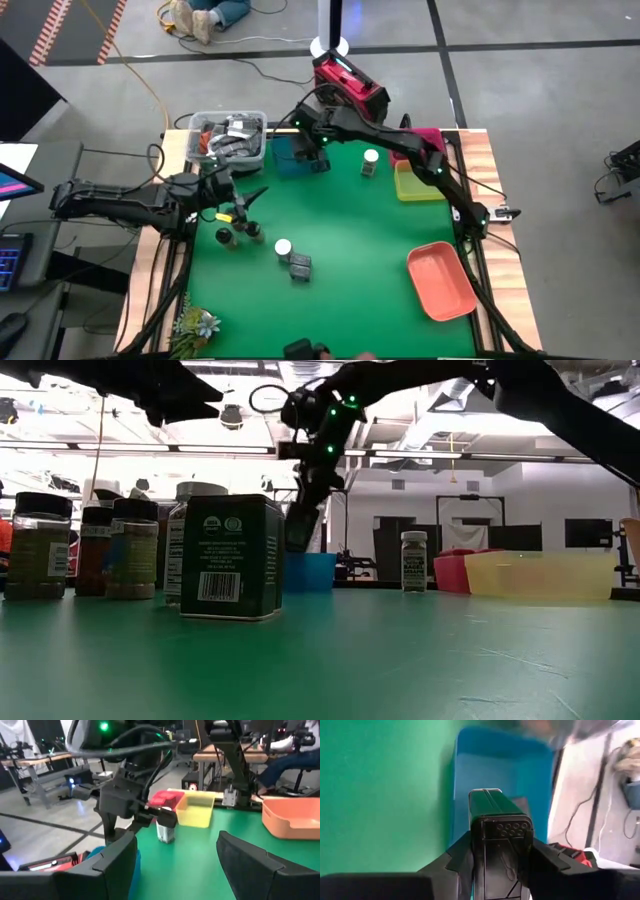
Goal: Sort spices by type
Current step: Put the black seasoning from the middle into the blue bin
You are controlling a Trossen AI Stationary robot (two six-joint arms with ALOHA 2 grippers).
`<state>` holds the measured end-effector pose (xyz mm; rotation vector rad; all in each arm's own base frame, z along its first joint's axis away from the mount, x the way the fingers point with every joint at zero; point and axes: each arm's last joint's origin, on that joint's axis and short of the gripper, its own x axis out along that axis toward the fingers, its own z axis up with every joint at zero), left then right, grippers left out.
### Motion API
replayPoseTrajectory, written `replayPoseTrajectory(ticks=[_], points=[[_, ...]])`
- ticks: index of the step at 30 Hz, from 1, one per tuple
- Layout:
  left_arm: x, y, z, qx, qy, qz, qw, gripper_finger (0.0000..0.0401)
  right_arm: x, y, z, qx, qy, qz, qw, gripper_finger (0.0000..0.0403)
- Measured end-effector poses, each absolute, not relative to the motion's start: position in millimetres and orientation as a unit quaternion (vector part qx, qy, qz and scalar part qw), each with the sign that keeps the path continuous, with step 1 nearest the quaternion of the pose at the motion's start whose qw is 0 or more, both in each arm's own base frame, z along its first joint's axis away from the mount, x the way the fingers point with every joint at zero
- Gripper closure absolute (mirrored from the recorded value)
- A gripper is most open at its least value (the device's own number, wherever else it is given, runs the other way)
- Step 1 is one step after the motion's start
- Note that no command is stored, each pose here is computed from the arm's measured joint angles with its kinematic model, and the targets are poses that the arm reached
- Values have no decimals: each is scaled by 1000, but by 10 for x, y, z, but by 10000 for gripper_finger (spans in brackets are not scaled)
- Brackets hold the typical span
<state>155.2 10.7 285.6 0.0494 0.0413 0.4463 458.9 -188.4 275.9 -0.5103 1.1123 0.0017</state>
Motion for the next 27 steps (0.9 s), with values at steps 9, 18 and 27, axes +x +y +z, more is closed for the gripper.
replayPoseTrajectory(ticks=[9, 18, 27], points=[[1552, 108, 2835, 25, 31, 221, 974, 141, 4534, -2019, 2789, -246, 517, -1, 820, 239], [1552, 108, 2833, 25, 32, 221, 974, 141, 4510, -2066, 2793, -245, 501, 34, 829, 239], [1551, 108, 2813, 24, 42, 221, 974, 141, 4485, -2174, 2568, -273, 506, 64, 816, 239]])
